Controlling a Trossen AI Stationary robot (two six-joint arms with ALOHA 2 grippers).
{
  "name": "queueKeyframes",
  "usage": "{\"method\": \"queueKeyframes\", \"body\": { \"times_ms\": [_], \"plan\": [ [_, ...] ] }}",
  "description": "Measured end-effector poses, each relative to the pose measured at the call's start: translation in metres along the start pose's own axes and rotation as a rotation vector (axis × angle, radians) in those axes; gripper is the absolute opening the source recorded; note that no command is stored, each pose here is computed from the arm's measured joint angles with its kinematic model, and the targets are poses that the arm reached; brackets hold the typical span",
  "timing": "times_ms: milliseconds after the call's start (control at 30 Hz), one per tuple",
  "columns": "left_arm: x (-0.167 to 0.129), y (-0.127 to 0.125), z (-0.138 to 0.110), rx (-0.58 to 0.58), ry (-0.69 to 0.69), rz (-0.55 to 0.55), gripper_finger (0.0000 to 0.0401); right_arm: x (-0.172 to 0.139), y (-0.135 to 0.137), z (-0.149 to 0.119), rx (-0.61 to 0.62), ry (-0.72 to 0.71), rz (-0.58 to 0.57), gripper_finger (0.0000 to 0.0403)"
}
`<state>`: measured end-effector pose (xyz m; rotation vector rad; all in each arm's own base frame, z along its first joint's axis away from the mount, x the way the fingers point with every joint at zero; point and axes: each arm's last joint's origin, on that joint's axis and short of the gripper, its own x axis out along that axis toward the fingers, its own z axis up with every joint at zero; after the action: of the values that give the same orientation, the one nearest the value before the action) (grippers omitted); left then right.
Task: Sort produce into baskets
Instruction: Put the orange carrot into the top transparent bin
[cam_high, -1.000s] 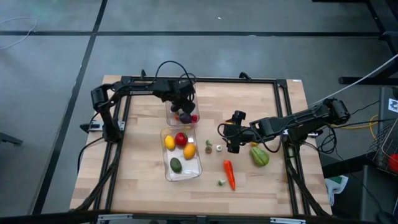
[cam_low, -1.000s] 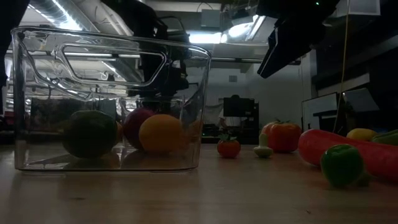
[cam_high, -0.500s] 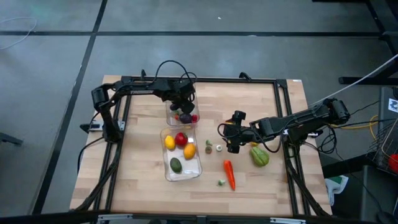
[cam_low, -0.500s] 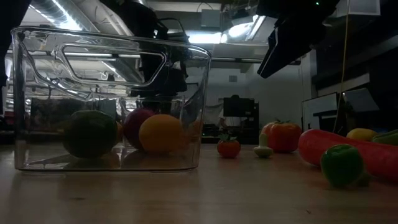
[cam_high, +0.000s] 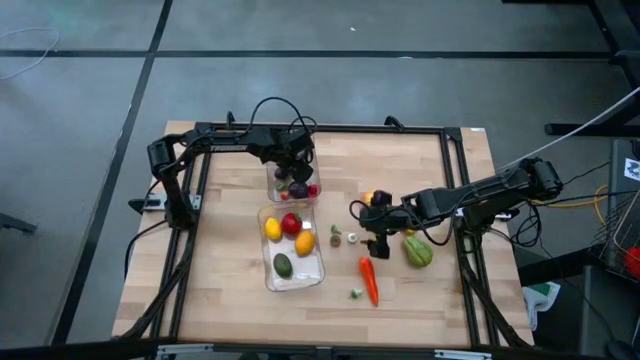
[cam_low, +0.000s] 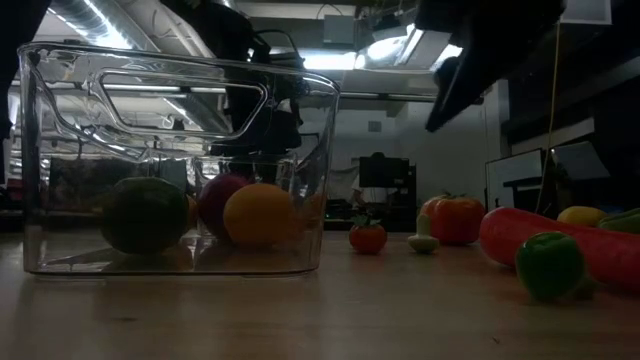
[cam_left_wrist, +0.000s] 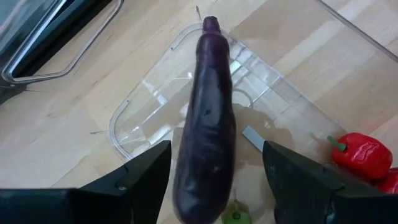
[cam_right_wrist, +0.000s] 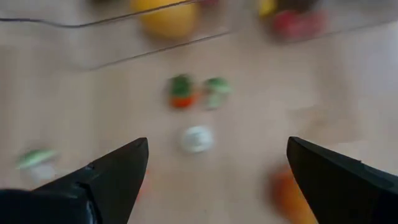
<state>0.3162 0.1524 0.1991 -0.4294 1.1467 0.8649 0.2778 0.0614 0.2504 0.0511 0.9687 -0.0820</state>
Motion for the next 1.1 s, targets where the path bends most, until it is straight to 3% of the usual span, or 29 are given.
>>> {"method": "queueKeyframes", "body": {
  "times_ms": [133,200,567,1100],
  "plan": [
    [0.0,0.0,0.0,0.0,0.0,0.0,0.025,-0.001,0.006,-0.002,0.124,0.07,0.189,0.0379],
    [0.0,0.0,0.0,0.0,0.0,0.0,0.025,0.0,0.007,-0.002,0.182,0.093,0.223,0.0379],
    [0.0,0.0,0.0,0.001,0.0,-0.001,0.025,0.028,0.013,-0.013,0.558,0.258,0.115,0.0379],
    [0.0,0.0,0.0,0.0,0.0,-0.001,0.025,0.066,0.053,-0.033,0.59,0.359,0.062,0.0379]
  ]
}}
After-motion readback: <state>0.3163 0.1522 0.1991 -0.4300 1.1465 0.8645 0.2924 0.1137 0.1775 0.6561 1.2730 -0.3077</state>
